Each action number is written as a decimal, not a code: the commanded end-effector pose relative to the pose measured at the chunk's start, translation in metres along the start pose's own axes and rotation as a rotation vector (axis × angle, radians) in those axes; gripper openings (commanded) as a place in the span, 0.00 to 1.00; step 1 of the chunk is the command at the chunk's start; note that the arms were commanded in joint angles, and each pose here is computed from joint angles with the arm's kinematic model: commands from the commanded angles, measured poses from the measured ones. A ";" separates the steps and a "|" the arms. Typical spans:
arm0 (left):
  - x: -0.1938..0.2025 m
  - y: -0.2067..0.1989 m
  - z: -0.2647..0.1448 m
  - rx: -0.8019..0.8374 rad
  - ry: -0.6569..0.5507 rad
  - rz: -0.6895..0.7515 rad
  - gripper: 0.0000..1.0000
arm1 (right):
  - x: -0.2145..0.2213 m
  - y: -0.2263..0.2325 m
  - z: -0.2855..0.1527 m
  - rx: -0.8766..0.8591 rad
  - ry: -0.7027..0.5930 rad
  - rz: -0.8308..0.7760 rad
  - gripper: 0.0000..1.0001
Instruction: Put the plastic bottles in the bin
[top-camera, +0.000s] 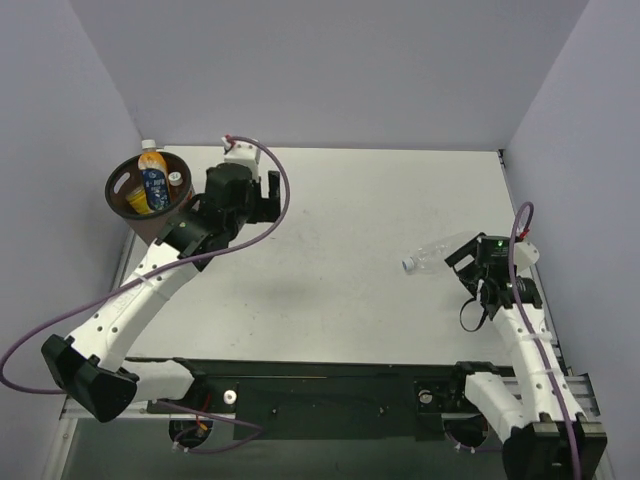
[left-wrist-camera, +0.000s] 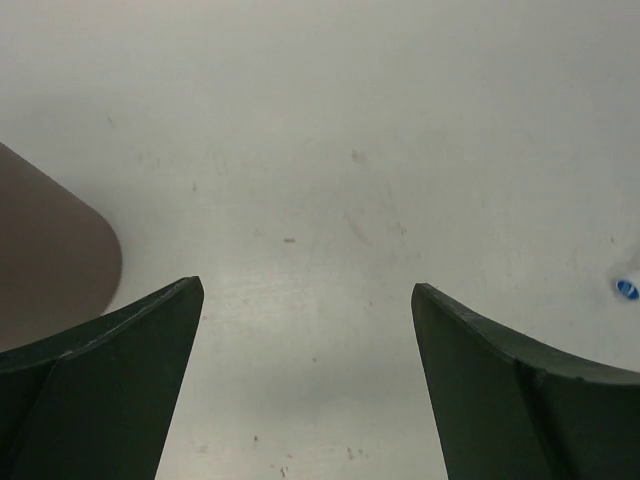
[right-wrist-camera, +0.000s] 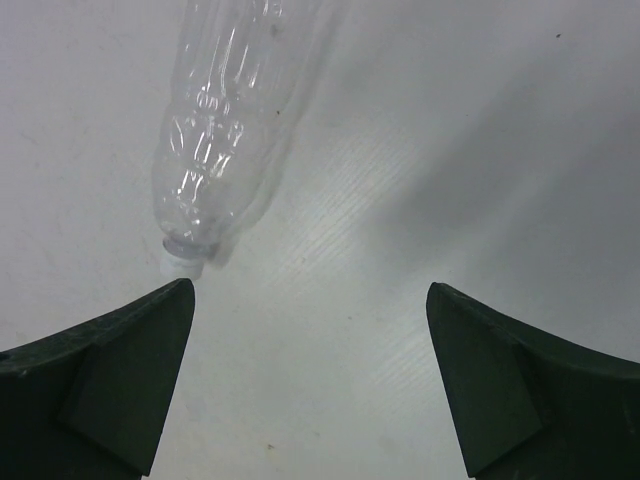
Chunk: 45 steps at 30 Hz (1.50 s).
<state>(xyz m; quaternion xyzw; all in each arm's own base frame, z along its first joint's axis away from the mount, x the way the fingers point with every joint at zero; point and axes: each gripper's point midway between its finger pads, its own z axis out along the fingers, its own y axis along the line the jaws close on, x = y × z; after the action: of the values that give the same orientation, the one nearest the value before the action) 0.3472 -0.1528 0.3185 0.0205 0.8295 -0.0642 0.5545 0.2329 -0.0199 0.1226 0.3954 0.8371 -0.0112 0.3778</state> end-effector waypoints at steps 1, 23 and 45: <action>0.056 -0.021 -0.009 0.037 0.180 -0.006 0.97 | -0.006 0.029 0.031 -0.109 0.137 0.199 0.93; 0.128 -0.031 -0.006 0.086 0.350 -0.101 0.97 | 0.034 0.091 0.123 -0.121 0.270 0.202 0.82; 0.098 -0.043 0.023 0.196 0.444 -0.460 0.97 | 0.100 0.156 -0.050 -0.708 0.460 -0.486 0.51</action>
<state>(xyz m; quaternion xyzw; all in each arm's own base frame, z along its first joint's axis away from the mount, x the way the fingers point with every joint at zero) 0.3096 -0.1837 0.1775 -0.0527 0.9401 -0.1053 0.3198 0.3053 0.1437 0.1297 0.1517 0.9098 0.2510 0.2938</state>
